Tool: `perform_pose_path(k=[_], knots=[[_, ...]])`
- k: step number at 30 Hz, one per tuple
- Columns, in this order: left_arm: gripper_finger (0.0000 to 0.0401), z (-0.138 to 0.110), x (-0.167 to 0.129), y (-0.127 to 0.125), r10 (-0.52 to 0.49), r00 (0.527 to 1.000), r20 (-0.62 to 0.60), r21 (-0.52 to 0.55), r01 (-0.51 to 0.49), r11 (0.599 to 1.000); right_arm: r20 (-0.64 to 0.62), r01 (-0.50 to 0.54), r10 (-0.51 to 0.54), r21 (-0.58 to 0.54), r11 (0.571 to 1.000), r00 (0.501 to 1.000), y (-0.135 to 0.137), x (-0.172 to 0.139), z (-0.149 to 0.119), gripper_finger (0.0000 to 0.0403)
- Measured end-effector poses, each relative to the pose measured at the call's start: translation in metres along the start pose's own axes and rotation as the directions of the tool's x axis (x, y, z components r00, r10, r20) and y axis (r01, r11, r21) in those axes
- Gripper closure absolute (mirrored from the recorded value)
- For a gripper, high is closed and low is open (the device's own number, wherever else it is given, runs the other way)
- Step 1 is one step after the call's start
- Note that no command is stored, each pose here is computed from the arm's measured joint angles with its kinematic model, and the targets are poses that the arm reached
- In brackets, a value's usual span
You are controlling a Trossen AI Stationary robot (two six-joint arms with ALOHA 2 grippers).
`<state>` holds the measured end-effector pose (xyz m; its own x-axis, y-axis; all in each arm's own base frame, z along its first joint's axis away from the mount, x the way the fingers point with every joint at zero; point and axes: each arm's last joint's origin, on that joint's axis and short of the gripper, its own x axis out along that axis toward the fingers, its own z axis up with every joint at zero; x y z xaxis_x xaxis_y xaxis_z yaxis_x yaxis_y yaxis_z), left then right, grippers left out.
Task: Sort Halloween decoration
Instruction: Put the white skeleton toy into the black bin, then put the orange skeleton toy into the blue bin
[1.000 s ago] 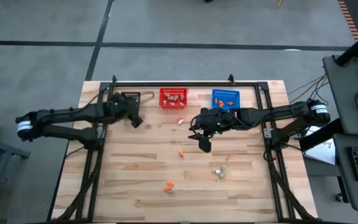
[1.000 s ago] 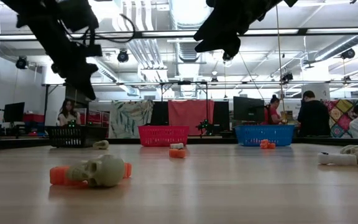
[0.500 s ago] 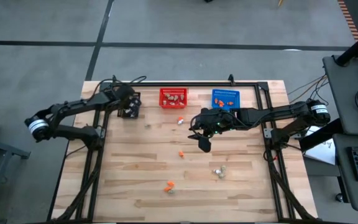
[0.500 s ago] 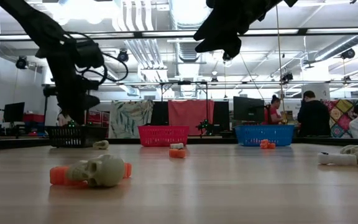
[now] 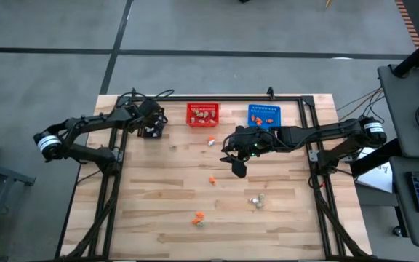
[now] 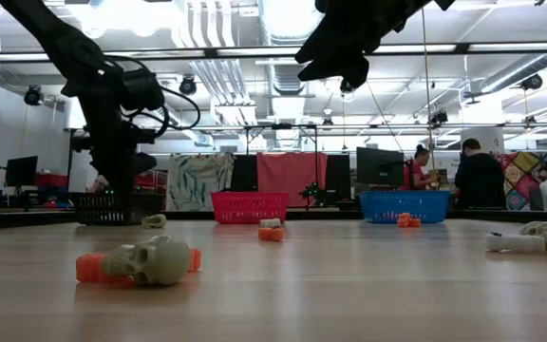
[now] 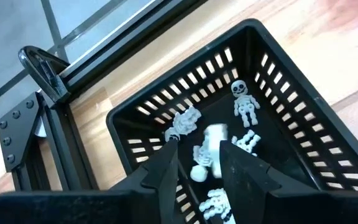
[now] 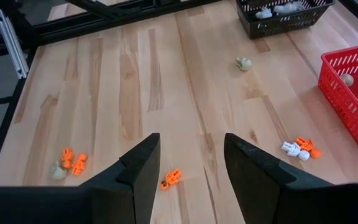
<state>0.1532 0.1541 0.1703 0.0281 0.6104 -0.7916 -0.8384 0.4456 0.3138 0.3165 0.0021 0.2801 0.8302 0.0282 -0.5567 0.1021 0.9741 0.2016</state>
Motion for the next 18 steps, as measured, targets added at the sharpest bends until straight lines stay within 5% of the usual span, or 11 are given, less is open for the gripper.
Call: perform_pose_path(k=[5, 9, 18], knots=[[0.0295, 0.001, -0.006, 0.001, -0.012, 1.0, 0.028, -0.009, 0.013, 1.0, 0.0, 0.001, -0.001, 0.005, 1.0, 1.0, 0.0, 0.0, 0.0, 0.0233], [0.0295, 0.004, -0.018, -0.003, -0.119, 0.989, 0.088, -0.031, 0.122, 0.992, 0.0, 0.001, -0.001, 0.01, 1.0, 1.0, 0.0, 0.0, 0.0, 0.0233], [0.0294, 0.005, -0.06, -0.03, -0.352, 0.893, 0.281, 0.027, 0.359, 0.933, -0.007, 0.004, -0.004, 0.044, 0.999, 1.0, 0.0, 0.001, -0.001, 0.0233]])
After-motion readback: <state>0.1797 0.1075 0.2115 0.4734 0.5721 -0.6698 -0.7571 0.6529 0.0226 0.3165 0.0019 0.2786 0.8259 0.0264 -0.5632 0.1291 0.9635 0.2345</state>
